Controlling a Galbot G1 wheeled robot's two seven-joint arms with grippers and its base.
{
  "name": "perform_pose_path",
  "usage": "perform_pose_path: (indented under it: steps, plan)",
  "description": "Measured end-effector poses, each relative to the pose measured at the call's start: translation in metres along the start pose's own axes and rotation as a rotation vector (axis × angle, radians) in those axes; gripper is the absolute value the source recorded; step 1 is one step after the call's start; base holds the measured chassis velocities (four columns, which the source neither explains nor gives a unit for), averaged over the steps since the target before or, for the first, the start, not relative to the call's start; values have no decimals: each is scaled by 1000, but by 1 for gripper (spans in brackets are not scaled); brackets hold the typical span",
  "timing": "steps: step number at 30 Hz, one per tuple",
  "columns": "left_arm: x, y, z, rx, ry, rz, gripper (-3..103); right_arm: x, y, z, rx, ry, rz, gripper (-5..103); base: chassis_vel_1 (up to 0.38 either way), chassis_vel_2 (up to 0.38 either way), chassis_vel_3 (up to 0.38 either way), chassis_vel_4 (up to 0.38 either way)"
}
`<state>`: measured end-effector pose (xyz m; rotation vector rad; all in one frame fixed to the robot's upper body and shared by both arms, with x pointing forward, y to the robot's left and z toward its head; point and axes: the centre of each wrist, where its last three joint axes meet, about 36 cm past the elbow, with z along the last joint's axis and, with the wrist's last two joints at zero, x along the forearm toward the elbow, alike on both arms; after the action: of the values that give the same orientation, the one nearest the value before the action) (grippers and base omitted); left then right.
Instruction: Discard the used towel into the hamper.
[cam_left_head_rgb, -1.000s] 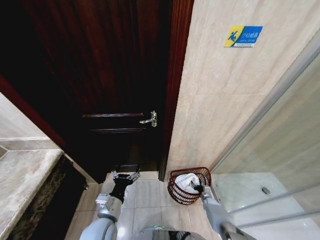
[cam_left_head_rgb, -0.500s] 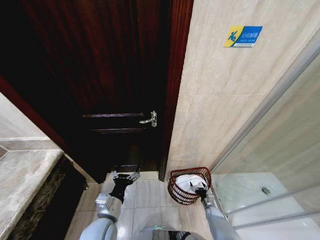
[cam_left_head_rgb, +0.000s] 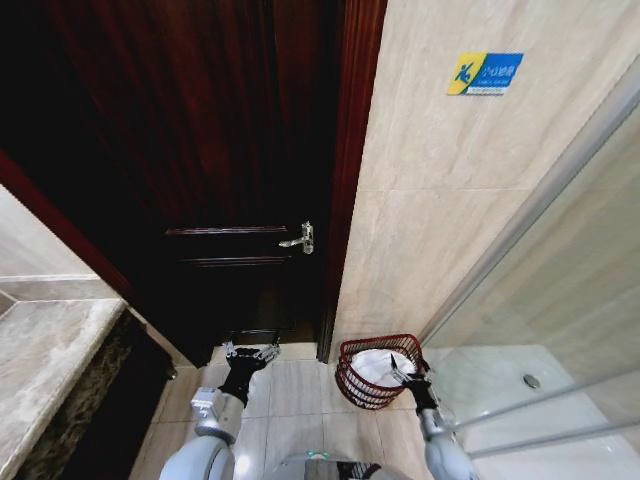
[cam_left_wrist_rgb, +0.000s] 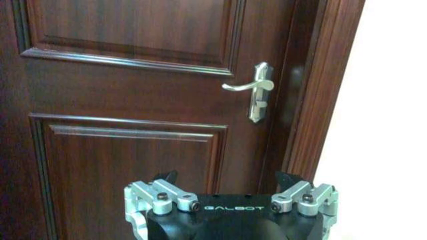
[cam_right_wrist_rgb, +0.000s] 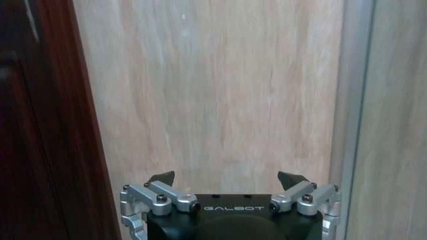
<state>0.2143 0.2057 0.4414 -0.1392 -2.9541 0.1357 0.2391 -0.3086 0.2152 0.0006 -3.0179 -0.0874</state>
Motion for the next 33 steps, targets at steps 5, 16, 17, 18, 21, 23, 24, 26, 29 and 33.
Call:
perform_pose_path:
  steps: [5, 16, 17, 18, 21, 23, 24, 26, 29, 33]
  plan:
    - [0, 0, 0, 0, 0, 0, 99, 39, 5, -30, -6, -41, 9, 100, 0, 0, 0, 0]
    - [0, 0, 0, 0, 0, 0, 99, 72, 23, -91, 2, -208, 29, 100, 0, 0, 0, 0]
    - [0, 0, 0, 0, 0, 0, 99, 73, 25, -100, 3, -228, 31, 100, 0, 0, 0, 0]
    - [0, 0, 0, 0, 0, 0, 99, 74, 27, -109, 5, -247, 30, 100, 0, 0, 0, 0]
    - [0, 0, 0, 0, 0, 0, 99, 75, 29, -125, 11, -277, 25, 100, 0, 0, 0, 0]
    - [0, 0, 0, 0, 0, 0, 99, 75, 30, -133, 15, -290, 20, 100, 0, 0, 0, 0]
    - [0, 0, 0, 0, 0, 0, 99, 75, 31, -142, 20, -304, 16, 100, 0, 0, 0, 0]
    - [0, 0, 0, 0, 0, 0, 99, 74, 32, -155, 27, -329, 11, 100, 0, 0, 0, 0]
    - [0, 0, 0, 0, 0, 0, 99, 73, 33, -166, 35, -351, 7, 100, 0, 0, 0, 0]
    - [0, 0, 0, 0, 0, 0, 99, 73, 35, -186, 47, -394, 2, 100, 0, 0, 0, 0]
